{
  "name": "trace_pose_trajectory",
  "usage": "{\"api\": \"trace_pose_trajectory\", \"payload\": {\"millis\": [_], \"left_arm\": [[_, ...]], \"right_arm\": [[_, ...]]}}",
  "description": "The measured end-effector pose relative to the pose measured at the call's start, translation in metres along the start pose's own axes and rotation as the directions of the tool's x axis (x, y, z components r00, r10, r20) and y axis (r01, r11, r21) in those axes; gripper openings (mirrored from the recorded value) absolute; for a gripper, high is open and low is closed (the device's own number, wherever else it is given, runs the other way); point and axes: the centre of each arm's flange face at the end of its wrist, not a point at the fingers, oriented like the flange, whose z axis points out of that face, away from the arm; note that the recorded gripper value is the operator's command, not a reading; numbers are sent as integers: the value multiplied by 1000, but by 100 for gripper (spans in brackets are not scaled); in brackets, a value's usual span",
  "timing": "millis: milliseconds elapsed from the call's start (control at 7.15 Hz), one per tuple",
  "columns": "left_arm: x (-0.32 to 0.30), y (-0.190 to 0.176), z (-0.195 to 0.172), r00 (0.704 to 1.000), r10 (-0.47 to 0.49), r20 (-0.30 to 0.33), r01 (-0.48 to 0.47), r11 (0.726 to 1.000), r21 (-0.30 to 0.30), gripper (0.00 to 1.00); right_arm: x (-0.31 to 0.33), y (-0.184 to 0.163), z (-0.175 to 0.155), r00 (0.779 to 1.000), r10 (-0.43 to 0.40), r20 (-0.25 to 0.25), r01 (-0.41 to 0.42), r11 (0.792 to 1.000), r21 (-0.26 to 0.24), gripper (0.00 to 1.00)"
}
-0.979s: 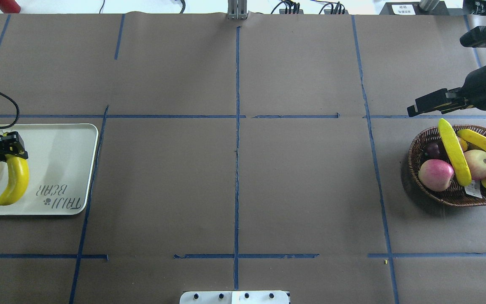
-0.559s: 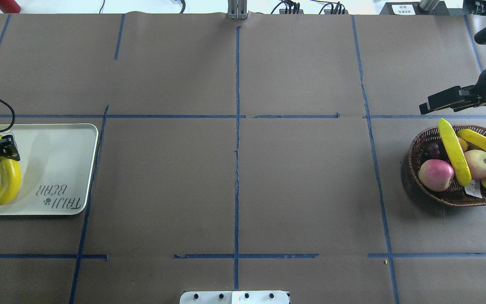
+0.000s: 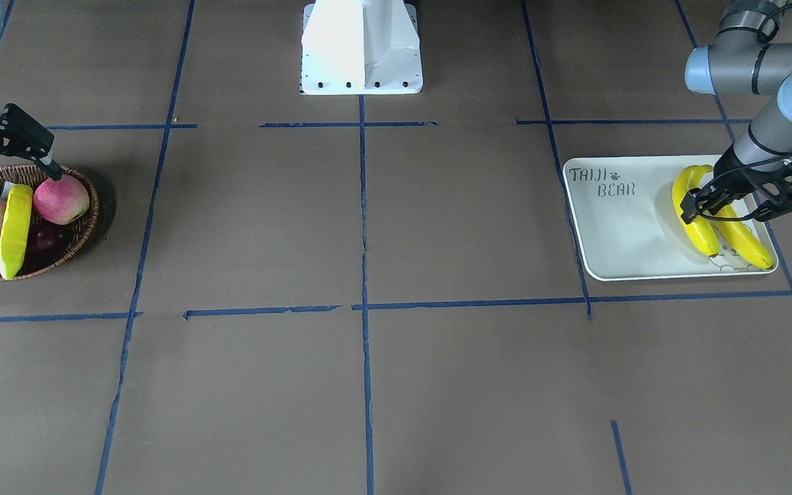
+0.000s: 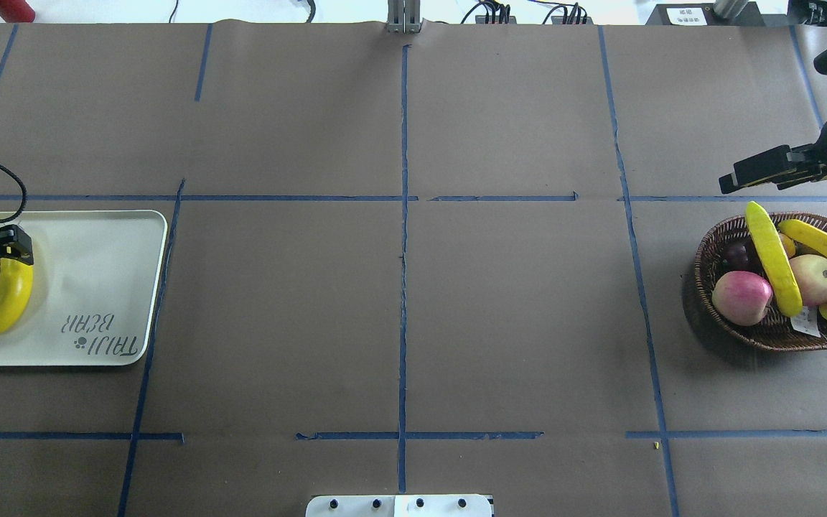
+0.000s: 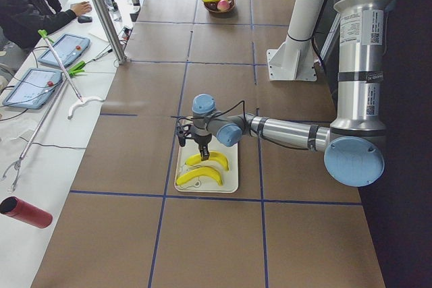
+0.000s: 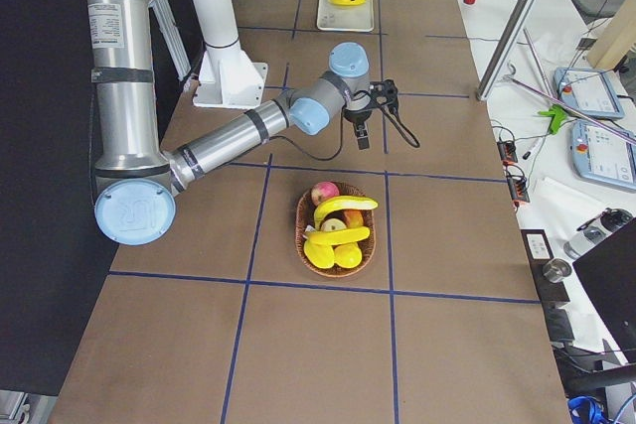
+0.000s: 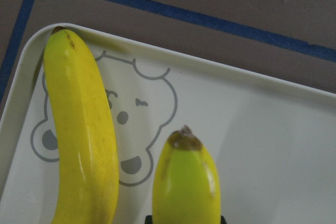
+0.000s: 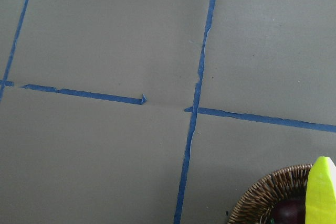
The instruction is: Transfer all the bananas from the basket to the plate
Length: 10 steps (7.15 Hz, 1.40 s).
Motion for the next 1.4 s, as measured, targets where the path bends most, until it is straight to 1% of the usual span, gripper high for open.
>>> {"api": "trace_pose_trajectory", "payload": {"millis": [140,280,419,559,699,979,1118,1258,1398], "left_arm": [[1,-2,-2,1000,-16,6,16,999,28,99],[8,-4,-11,999,-32,-2,32,998,60,99],[24,-1,-30,999,-30,-35,33,997,77,100],[44,4,-56,996,-34,-79,39,997,68,100],[67,8,-85,993,-54,-108,59,997,47,100],[115,18,-131,981,-117,-157,122,992,22,100],[140,26,-143,970,-157,-186,161,987,7,100],[160,34,-148,961,-182,-206,184,983,-11,100],[174,40,-151,957,-190,-219,190,981,-22,100]], "right_arm": [[2,0,1,1000,4,-2,-4,1000,0,100],[8,-1,1,1000,13,-9,-13,1000,-1,100],[21,1,0,999,25,-23,-25,1000,-1,100],[44,7,-1,999,17,-44,-17,1000,-7,100],[72,16,1,998,-8,-68,7,1000,-25,100],[137,44,4,993,-32,-110,24,997,-77,100],[176,64,4,994,-35,-99,24,993,-116,100],[205,79,6,997,-20,-68,10,989,-149,100],[224,88,12,999,3,-51,-12,984,-175,100]]}}
